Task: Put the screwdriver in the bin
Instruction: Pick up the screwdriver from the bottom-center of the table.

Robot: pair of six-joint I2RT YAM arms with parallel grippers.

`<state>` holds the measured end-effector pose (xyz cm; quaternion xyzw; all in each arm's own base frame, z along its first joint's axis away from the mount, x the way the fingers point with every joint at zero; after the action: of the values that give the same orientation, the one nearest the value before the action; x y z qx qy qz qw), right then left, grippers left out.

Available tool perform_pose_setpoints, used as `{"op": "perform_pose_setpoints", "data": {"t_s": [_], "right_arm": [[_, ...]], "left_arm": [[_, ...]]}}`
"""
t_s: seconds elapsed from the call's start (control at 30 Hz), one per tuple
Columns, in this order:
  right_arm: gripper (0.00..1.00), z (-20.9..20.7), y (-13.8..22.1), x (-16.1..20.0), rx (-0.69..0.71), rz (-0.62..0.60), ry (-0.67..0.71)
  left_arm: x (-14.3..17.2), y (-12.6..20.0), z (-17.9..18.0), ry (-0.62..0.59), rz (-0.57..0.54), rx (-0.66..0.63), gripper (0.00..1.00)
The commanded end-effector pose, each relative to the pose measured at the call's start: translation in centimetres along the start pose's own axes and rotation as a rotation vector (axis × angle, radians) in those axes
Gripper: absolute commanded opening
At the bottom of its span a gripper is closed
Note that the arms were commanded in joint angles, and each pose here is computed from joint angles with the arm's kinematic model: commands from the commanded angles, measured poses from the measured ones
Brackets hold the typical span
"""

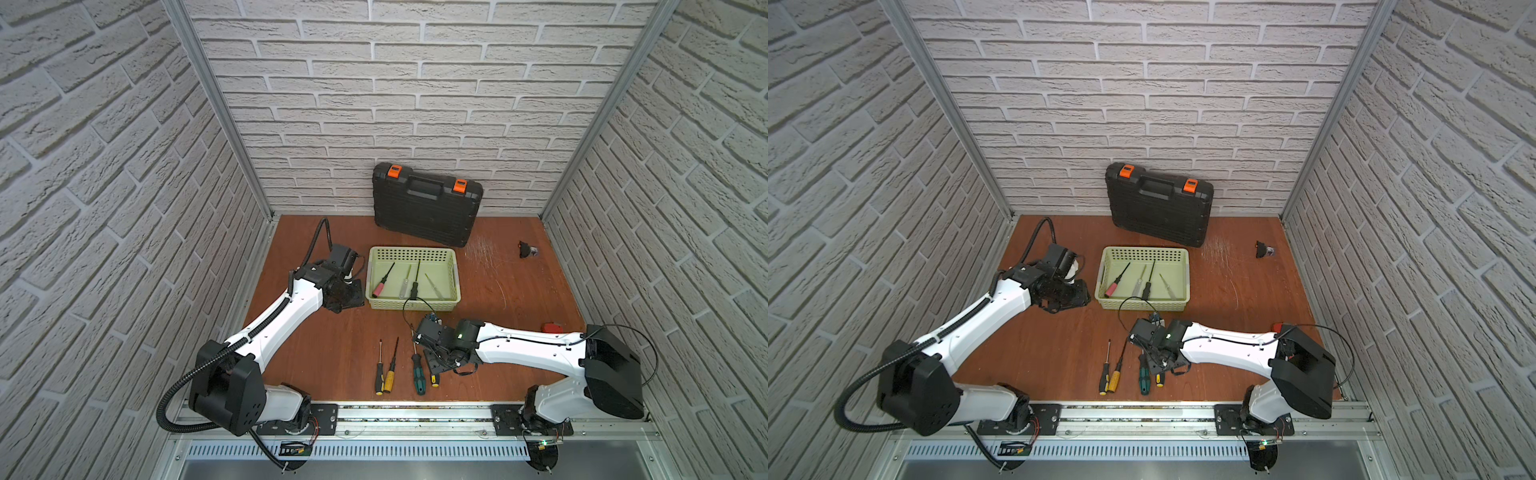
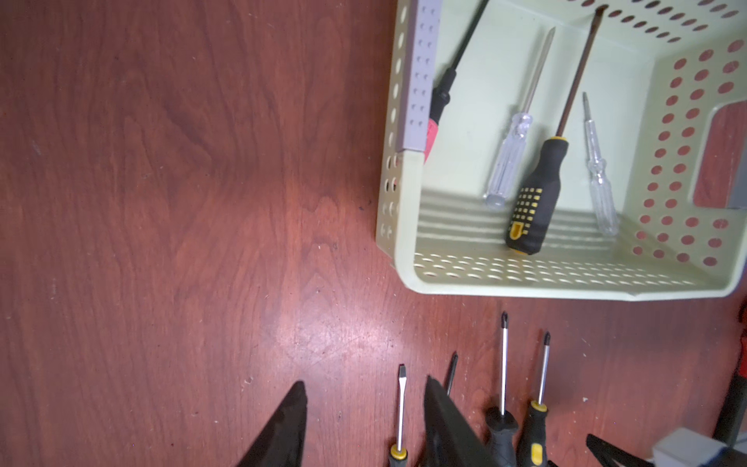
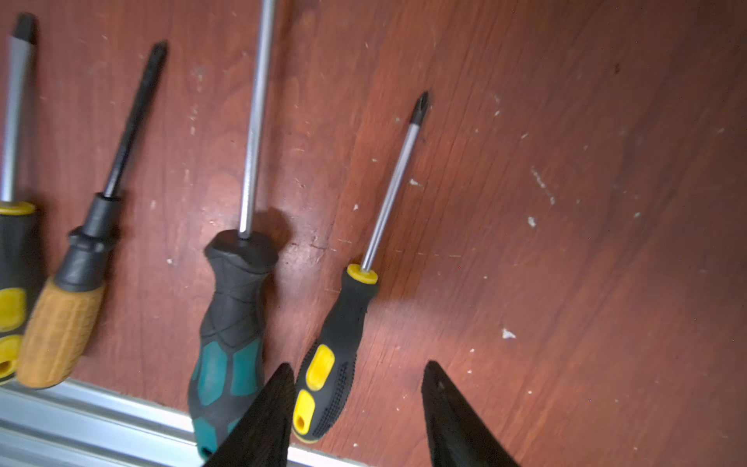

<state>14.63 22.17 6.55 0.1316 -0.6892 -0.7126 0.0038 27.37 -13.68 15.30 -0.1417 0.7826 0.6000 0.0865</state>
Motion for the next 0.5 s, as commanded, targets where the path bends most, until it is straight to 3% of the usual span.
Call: {"op": "perform_pose_setpoints", "data": {"t_s": [0.0, 0.23, 0.47], "right_arm": [[0.54, 1.3, -0.5, -0.1, -0.052, -0.001, -0.031], [0.53, 1.4, -1.7, 0.2, -0.025, 0.027, -0.013], [0.46, 1.1, -2.8, 1.0, -0.015, 0.059, -0.023]], "left_arm": [[-0.6, 0.1, 0.5, 0.019, -0.034, -0.006, 0.48], [-0.3, 0.0, 1.1, 0.001, -0.010, -0.030, 0.48], [0.0, -0.2, 1.8, 0.020, -0.011, -0.033, 0.48]]}}
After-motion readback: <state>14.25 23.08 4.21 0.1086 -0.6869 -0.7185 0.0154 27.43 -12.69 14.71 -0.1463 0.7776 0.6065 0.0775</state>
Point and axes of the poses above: each gripper's point midway between its finger pads, its own y axis back along the fingers, its own z axis along the line the jaws close on, x = y × z, the point moved 2 cm from there along y, back along the fingers
